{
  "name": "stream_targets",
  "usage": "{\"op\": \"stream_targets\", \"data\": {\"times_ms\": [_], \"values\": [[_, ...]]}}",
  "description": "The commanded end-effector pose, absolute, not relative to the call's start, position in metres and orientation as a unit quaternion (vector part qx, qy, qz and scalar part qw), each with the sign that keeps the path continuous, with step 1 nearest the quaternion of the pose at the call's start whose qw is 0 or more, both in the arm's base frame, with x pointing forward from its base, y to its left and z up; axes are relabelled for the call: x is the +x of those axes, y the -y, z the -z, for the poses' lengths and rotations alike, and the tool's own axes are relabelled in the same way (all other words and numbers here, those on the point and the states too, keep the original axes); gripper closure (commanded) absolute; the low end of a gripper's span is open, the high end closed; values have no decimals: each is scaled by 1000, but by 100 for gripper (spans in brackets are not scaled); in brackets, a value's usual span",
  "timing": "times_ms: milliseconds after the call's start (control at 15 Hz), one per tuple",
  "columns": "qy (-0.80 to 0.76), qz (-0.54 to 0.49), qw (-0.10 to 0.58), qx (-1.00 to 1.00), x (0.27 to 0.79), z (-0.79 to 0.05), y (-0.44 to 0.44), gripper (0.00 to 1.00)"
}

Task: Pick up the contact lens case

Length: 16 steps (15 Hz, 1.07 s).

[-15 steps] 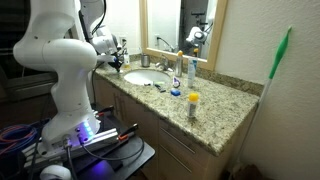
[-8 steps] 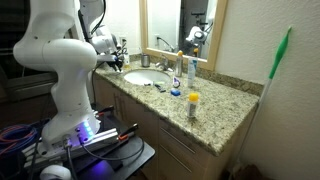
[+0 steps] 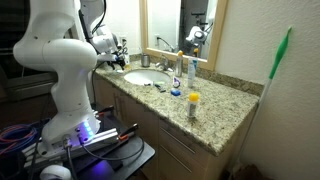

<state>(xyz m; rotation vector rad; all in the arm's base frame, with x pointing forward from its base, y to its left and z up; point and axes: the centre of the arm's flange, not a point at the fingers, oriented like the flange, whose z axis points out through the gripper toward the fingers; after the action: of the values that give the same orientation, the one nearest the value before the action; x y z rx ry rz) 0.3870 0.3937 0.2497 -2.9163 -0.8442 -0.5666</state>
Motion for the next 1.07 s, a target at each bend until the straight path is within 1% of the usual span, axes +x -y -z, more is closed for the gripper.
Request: {"op": "stream_targets", "data": {"times_ms": [0, 200, 400, 600, 667, 800, 867, 933, 1000], "values": [[238, 203, 35, -949, 399, -236, -391, 0], [212, 215, 47, -952, 407, -236, -387, 0], [215, 199, 39, -955, 406, -246, -382, 0], [201, 194, 13, -960, 404, -246, -381, 0], [210, 197, 28, -957, 405, -243, -382, 0], [206, 196, 24, -958, 406, -243, -381, 0], [206, 195, 24, -959, 406, -243, -381, 25], [205, 196, 26, -959, 406, -242, -381, 27], [204, 196, 29, -959, 405, -242, -381, 33]]}}
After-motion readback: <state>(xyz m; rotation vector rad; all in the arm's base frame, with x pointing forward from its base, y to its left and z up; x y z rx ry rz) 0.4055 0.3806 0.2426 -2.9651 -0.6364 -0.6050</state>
